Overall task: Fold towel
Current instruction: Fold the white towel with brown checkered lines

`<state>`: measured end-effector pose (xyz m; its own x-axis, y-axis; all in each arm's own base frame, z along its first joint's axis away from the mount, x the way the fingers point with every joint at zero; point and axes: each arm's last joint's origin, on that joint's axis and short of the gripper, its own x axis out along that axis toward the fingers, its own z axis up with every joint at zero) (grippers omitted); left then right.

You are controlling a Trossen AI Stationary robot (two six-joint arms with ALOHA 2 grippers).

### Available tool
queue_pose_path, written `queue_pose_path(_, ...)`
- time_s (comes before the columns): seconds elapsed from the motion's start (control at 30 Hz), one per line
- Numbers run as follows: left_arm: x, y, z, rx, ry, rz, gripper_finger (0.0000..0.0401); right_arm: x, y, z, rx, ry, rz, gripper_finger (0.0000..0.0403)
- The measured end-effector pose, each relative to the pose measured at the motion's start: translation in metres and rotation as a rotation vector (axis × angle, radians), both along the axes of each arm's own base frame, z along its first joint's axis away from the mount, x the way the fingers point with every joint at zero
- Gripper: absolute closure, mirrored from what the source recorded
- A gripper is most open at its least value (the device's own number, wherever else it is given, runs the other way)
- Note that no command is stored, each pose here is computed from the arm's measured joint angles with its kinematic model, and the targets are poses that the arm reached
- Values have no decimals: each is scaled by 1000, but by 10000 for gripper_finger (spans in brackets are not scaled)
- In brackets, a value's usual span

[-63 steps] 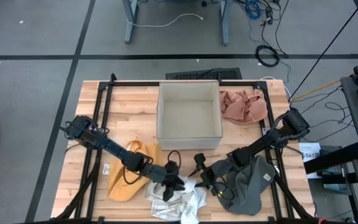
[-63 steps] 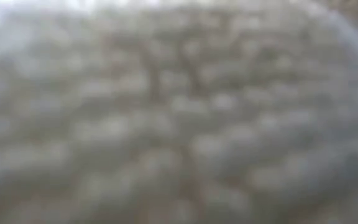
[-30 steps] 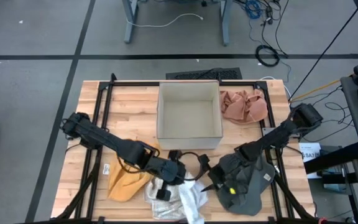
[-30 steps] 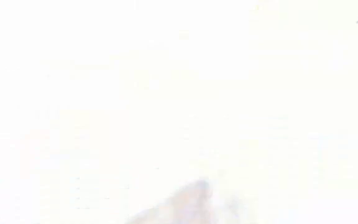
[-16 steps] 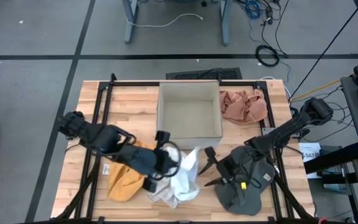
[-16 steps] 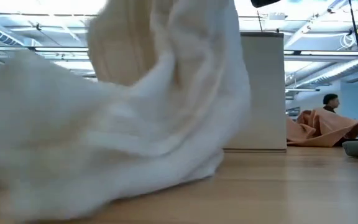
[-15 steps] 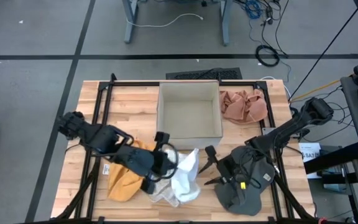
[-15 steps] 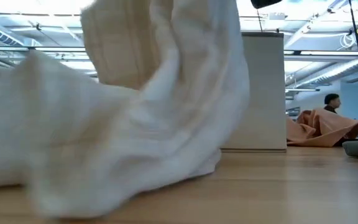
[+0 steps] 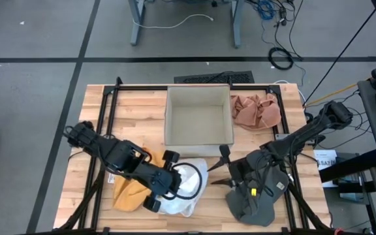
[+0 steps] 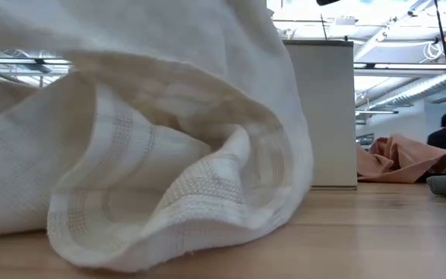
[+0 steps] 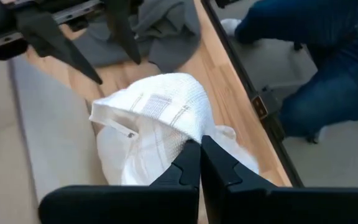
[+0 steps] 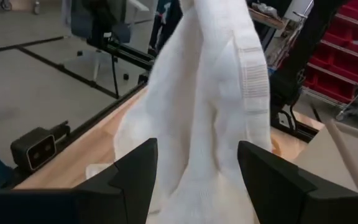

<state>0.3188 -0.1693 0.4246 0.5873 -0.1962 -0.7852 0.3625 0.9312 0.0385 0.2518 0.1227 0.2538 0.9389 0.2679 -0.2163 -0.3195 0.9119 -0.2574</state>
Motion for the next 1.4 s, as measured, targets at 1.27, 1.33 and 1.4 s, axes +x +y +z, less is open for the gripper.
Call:
queue_pose_path(1.27,14,3,-9,20,2,-30,399,27,-15,-33,-87,81,-90,399)
queue_pose_path(1.33,12,4,-10,20,19,4,397,23,-16,-29,-110,87,-126,401)
queue_pose_path(1.4,12,5,-12,37,41,50,389,16,-18,-23,-126,89,-161,401)
